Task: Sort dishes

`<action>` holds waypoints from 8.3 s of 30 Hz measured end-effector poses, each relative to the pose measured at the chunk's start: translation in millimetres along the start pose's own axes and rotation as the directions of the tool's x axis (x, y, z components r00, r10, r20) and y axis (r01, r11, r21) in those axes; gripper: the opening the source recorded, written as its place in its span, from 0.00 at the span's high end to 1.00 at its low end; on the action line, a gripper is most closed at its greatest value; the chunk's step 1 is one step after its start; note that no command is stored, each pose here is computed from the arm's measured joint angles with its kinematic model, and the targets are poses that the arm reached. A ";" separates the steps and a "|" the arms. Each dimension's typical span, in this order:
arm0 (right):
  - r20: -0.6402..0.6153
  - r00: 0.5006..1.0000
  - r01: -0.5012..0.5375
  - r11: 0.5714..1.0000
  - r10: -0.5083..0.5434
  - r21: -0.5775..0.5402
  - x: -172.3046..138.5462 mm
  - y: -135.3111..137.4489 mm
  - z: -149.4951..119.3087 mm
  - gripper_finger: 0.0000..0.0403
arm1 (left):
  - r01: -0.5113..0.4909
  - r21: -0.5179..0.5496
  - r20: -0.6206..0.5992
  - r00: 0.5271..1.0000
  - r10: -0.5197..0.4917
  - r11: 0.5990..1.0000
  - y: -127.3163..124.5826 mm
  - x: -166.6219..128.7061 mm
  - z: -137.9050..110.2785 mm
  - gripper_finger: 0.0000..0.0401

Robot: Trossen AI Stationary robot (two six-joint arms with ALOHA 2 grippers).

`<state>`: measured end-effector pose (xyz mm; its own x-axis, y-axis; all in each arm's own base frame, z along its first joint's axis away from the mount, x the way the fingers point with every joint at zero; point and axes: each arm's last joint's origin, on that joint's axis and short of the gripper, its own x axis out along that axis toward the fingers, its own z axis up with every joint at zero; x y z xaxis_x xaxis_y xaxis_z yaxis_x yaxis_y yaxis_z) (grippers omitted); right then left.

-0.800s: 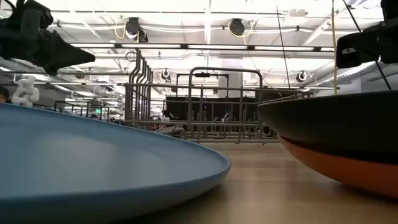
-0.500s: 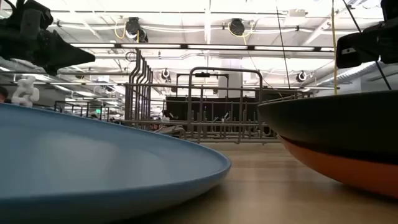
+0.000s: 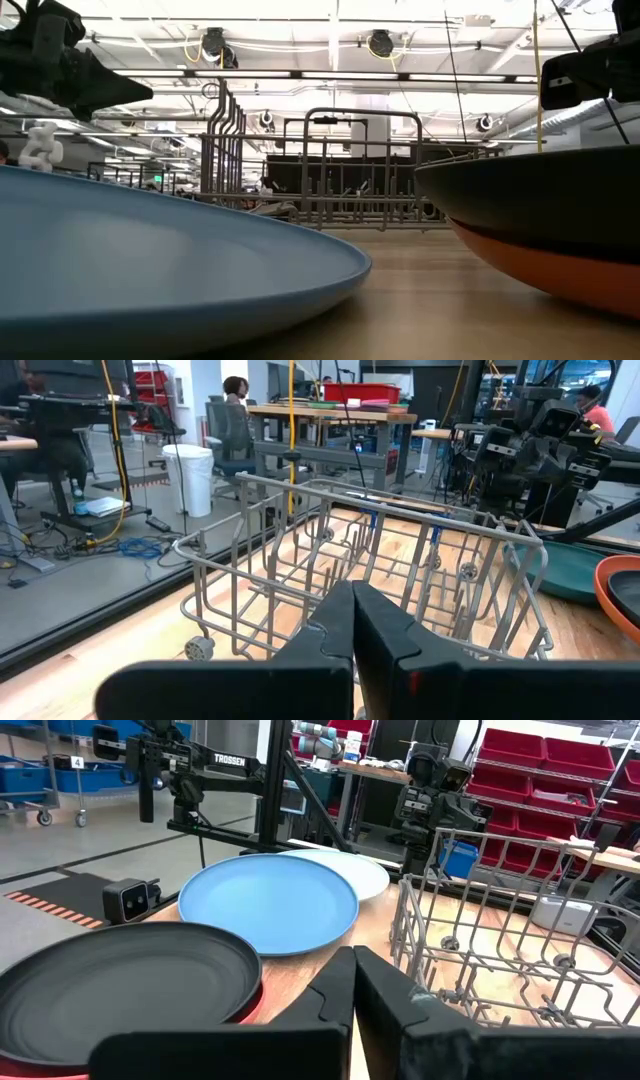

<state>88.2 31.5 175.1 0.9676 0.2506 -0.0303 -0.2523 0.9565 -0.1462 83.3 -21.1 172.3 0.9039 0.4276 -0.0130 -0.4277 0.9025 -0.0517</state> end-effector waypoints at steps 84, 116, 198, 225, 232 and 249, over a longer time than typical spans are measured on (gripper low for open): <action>-0.139 0.990 0.031 0.981 -0.005 0.190 316.8 -14.5 108.8 0.99 | 0.672 -0.171 0.316 0.730 -0.606 0.721 -15.6 -10.3 34.5 1.00; -0.796 0.602 0.338 0.883 0.064 0.326 367.1 5.9 9.5 0.44 | 0.674 -0.090 0.168 0.736 -0.656 0.734 -29.2 -1.5 22.0 0.61; -0.788 0.572 0.498 0.860 -0.227 0.113 379.4 -6.3 -26.5 1.00 | 0.589 -0.103 0.155 0.806 -0.572 0.802 -27.1 0.8 20.8 0.58; -0.687 0.518 0.574 0.803 -0.509 -0.163 377.2 6.9 -16.7 1.00 | 0.469 -0.085 0.058 0.883 -0.466 0.879 -24.4 3.7 10.8 0.58; -0.651 0.508 0.595 0.776 -0.565 -0.209 376.0 9.1 -9.7 1.00 | 0.463 -0.180 0.002 0.883 -0.470 0.868 -24.5 3.8 4.9 0.58; -0.699 0.592 0.511 0.858 -0.402 -0.061 378.5 9.0 -3.4 1.00 | 0.442 -0.317 -0.133 0.855 -0.501 0.839 -24.5 2.8 -8.9 0.58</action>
<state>452.3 134.5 159.0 0.6794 -0.3406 -0.6499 0.2781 0.9392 -0.2015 96.4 -42.4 164.6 0.9886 -0.0936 -0.1179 0.0444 0.9297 -0.3657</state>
